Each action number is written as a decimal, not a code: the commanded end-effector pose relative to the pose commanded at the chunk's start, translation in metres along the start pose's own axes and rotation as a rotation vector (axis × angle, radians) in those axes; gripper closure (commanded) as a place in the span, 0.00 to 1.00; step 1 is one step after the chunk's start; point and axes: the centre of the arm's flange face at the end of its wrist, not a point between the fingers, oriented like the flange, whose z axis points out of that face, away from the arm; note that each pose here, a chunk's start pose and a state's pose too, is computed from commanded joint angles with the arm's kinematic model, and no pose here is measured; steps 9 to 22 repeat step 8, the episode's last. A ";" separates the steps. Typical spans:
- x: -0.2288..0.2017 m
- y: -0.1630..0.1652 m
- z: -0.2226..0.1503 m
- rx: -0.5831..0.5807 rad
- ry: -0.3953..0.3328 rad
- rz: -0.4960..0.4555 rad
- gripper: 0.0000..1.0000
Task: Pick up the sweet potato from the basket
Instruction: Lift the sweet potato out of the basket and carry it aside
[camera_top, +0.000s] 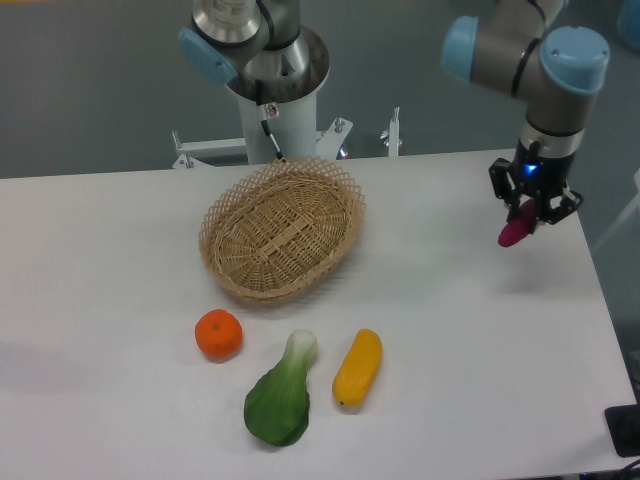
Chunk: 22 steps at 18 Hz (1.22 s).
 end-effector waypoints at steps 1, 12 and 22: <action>0.000 0.000 0.000 0.000 0.000 0.000 0.87; 0.000 0.002 -0.001 -0.009 0.001 -0.002 0.87; 0.000 0.002 -0.001 -0.009 0.001 -0.002 0.87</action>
